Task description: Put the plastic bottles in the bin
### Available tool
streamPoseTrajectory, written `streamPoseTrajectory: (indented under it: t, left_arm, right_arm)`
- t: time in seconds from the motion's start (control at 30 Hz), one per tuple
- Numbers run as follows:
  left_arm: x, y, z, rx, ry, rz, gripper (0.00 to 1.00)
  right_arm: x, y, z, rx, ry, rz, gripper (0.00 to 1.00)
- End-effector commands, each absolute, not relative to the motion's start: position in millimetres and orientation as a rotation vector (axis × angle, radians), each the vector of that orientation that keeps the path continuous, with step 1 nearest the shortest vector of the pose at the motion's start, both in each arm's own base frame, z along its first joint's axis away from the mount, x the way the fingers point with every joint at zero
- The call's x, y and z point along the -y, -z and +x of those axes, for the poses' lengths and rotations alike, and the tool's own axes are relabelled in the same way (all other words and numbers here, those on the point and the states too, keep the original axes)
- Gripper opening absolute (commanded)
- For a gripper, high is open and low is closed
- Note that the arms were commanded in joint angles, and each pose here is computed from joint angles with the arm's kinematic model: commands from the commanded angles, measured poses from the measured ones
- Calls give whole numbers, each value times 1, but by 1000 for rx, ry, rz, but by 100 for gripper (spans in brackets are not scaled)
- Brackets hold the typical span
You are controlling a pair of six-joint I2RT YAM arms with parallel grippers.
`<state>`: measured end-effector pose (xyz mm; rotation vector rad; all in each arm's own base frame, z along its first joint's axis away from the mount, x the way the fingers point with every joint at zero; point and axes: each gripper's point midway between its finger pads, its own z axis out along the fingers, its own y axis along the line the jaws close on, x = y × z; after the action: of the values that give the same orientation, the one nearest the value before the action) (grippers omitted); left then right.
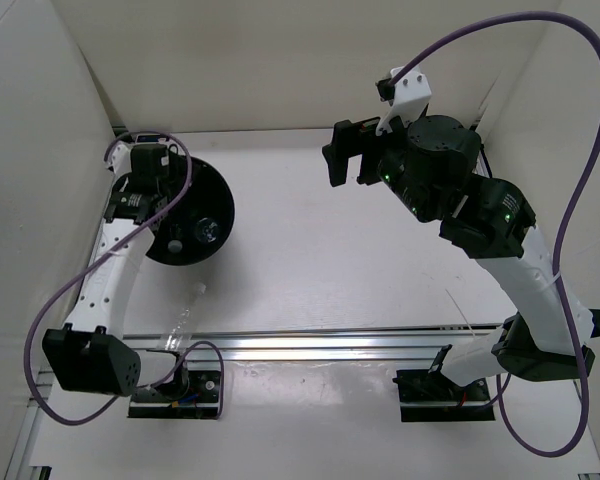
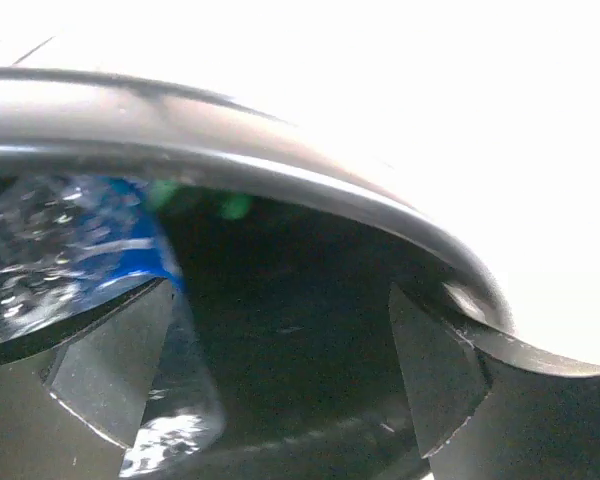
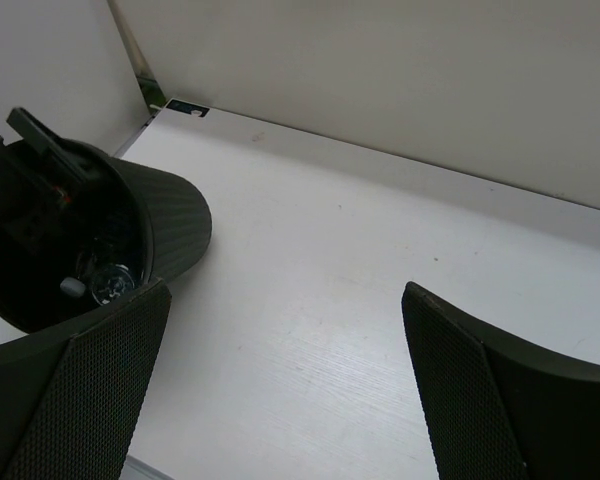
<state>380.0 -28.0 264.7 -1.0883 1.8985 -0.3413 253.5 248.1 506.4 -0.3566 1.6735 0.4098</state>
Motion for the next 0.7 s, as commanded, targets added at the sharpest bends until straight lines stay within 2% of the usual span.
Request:
streamPoseTrajectory:
  t: [0.0, 0.3, 0.53, 0.67]
  left_arm:
    - [33, -308, 400, -1807, 480, -1114, 100]
    - [9, -323, 449, -1798, 519, -1161, 100]
    - [-1, -312, 456, -1836, 487, -1156, 100]
    - [-3, -356, 446, -1766, 492, -1064, 100]
  right_arm:
    - [-239, -516, 257, -1644, -383, -326, 100]
    - [-244, -520, 258, -1628, -402, -337, 100]
    - [-247, -513, 264, -1637, -370, -355, 100]
    - [-247, -515, 265, -1628, -368, -357, 100]
